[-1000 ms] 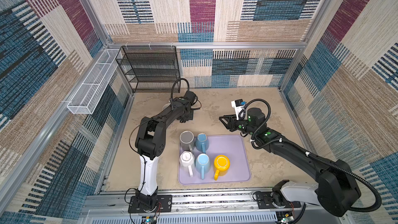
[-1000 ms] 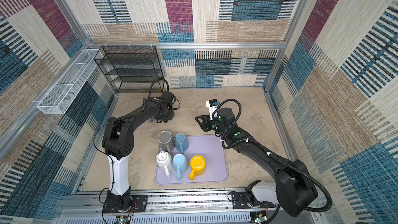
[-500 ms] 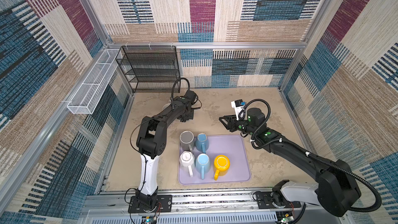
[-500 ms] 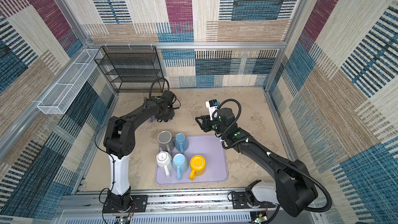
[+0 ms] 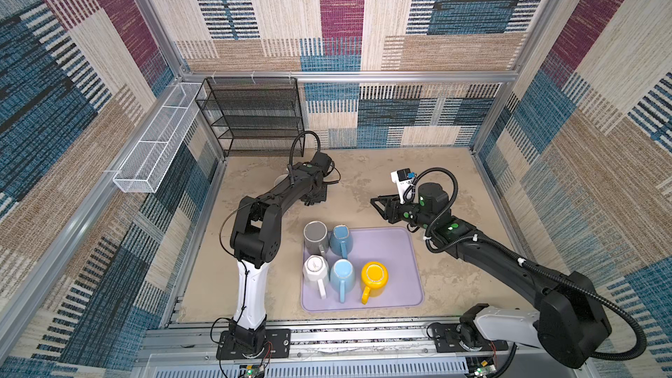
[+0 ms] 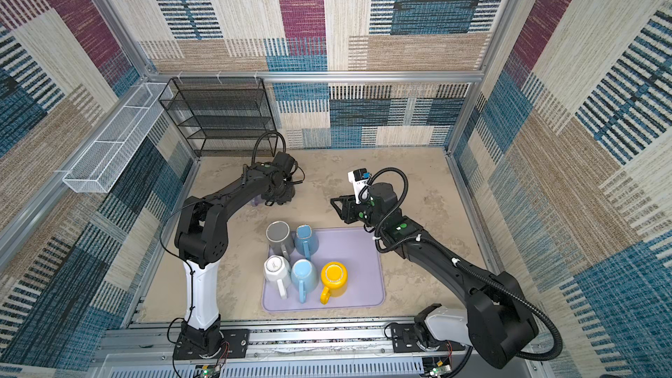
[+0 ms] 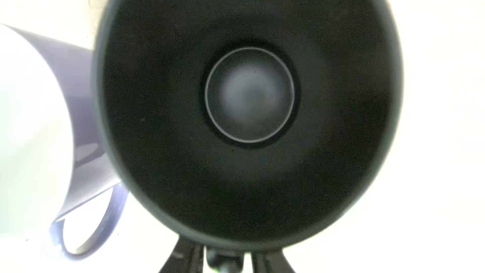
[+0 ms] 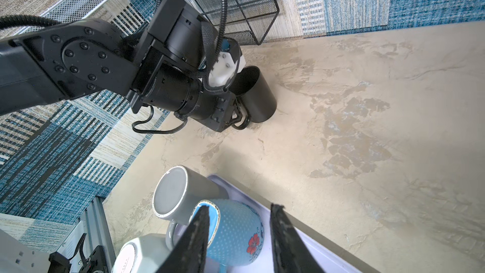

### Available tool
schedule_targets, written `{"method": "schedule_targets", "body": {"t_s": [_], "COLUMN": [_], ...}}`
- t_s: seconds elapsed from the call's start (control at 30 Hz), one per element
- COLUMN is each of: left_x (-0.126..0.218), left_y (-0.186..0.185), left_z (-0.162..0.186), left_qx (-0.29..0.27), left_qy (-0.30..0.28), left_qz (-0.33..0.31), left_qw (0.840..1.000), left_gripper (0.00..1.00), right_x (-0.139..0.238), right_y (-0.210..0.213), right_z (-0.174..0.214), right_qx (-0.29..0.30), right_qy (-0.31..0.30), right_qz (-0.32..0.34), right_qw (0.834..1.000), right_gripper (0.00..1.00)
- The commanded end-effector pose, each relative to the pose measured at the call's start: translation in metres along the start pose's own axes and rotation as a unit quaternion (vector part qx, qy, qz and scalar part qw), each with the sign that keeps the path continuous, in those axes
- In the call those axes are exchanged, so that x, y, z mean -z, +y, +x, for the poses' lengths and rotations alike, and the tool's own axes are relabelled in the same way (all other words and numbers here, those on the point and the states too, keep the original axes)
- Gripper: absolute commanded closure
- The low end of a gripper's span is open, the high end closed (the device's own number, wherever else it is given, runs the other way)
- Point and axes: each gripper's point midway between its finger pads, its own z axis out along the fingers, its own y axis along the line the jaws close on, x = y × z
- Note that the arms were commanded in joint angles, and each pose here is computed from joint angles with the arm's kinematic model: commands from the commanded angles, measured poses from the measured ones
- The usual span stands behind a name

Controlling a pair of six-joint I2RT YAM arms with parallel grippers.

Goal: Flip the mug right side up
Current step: 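Lower the upright black mug onto the table beside the lavender mug with the left gripper, then release the black mug, raise the left gripper while the right gripper nears the tray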

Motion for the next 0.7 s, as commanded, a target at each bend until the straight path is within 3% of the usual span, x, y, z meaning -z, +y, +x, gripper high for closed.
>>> {"method": "schedule_targets", "body": {"t_s": [0.0, 0.33, 0.67], "left_x": [0.008, 0.029, 0.083], "left_y": [0.005, 0.009, 0.01], "left_z": [-0.005, -0.009, -0.016], "left_qx": [-0.005, 0.001, 0.011], "left_qy": [-0.011, -0.031, -0.094], "left_qz": [-0.007, -0.001, 0.051], "left_qw": [1.0, 1.0, 0.994], "left_gripper": [0.72, 0.69, 0.71], "right_x": [0.001, 0.002, 0.003], "right_y": [0.0, -0.004, -0.005], "right_z": [-0.004, -0.002, 0.0], "right_qx": [0.006, 0.004, 0.003], "right_qy": [-0.009, -0.006, -0.005], "right_qz": [0.002, 0.011, 0.015], "right_qw": [1.0, 1.0, 1.0], "right_gripper": [0.58, 0.58, 0.57]}}
